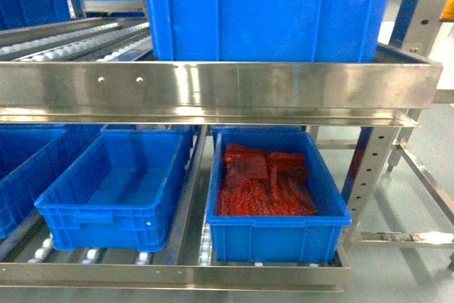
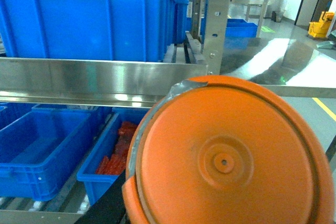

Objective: Sort blue parts and orange caps into right shelf containers

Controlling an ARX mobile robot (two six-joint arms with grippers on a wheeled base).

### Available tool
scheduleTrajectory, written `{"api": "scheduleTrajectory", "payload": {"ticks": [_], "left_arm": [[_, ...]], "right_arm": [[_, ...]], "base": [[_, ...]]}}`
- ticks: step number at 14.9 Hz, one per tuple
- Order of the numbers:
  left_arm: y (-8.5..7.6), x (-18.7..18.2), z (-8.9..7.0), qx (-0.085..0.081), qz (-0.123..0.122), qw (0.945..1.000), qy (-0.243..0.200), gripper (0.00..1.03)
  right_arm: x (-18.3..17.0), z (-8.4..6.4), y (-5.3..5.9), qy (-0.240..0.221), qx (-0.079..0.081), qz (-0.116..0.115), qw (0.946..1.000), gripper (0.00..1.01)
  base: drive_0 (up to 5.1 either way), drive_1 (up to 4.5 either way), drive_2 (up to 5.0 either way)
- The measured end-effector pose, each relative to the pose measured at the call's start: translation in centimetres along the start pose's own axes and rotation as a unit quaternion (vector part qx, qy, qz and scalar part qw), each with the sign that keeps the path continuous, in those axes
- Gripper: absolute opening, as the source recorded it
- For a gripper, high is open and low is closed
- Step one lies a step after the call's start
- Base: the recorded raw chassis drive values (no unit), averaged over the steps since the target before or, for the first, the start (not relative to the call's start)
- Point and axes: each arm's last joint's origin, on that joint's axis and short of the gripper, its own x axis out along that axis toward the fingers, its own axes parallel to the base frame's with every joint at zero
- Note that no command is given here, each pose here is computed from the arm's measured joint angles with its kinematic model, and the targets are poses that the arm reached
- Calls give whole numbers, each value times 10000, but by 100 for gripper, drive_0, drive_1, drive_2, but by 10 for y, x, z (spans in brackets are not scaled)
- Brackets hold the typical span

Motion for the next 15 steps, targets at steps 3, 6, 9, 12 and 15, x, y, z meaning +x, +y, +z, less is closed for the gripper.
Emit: {"api": "scheduleTrajectory", "payload": {"ticks": [3,6,9,12,15], "left_arm": [[0,0,0,0,0,10000,-2,43],[0,0,0,0,0,10000,-6,43],[0,0,0,0,-2,10000,2,43],[0,0,0,0,6,10000,0,43],[0,0,0,0,-2,10000,-11,43]], "right_arm": [[0,0,0,-11,0,0,10000,44],[0,0,0,-11,0,0,10000,44],[0,0,0,-2,0,0,10000,44],[0,0,0,4,0,0,10000,44],[0,0,0,-4,0,0,10000,44]], "base": [[-508,233,233],[-508,233,233],[-503,238,238],[-500,241,241],[-500,241,241]]}}
